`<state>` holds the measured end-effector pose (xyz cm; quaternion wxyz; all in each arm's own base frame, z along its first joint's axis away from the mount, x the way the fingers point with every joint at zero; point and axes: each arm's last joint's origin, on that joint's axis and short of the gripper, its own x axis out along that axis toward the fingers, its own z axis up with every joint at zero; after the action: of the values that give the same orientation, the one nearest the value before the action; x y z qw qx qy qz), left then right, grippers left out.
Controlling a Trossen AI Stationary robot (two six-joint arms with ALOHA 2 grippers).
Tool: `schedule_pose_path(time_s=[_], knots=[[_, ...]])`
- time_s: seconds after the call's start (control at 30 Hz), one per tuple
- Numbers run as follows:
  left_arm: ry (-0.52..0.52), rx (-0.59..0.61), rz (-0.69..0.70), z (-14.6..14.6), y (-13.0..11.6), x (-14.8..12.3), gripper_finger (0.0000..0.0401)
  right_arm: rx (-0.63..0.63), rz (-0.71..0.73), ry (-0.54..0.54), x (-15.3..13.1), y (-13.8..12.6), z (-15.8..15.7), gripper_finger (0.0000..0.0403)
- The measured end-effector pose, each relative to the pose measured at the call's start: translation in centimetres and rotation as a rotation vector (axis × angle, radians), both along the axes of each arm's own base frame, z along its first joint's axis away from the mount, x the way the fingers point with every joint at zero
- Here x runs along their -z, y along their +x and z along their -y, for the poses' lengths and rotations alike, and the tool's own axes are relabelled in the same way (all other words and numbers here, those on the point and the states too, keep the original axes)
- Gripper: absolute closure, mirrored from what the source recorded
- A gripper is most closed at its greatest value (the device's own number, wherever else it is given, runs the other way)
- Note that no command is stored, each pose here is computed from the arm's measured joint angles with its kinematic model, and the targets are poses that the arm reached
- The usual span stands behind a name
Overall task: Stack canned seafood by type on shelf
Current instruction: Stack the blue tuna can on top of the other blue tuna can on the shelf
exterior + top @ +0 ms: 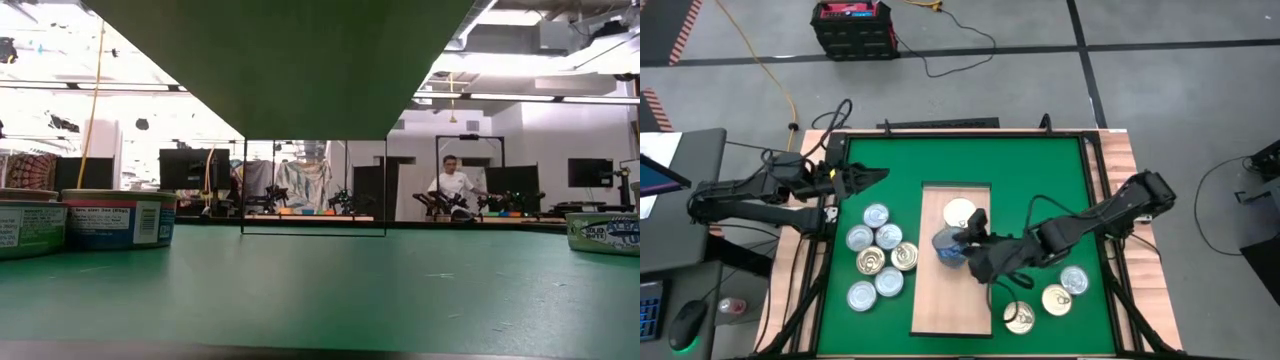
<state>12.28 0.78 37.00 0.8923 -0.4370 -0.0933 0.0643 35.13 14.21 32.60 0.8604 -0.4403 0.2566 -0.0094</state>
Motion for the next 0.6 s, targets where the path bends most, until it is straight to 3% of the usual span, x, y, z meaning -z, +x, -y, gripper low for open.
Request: schedule_pose_path(time_s=[0.2,0.33,0.6], knots=[[-0.019,0.107,-0.024,0.3,0.1,0.3,0.0202,0.001,-0.053,-0.071,1.5,1.3,-1.3,0.0235],[-0.022,0.132,-0.081,0.4,0.2,0.8,0.0202,0.024,-0.050,-0.094,1.8,1.2,-2.0,0.0228],[-0.021,0.131,-0.099,0.4,0.2,1.0,0.0202,0.068,-0.054,-0.030,2.0,1.0,-2.0,0.0202]])
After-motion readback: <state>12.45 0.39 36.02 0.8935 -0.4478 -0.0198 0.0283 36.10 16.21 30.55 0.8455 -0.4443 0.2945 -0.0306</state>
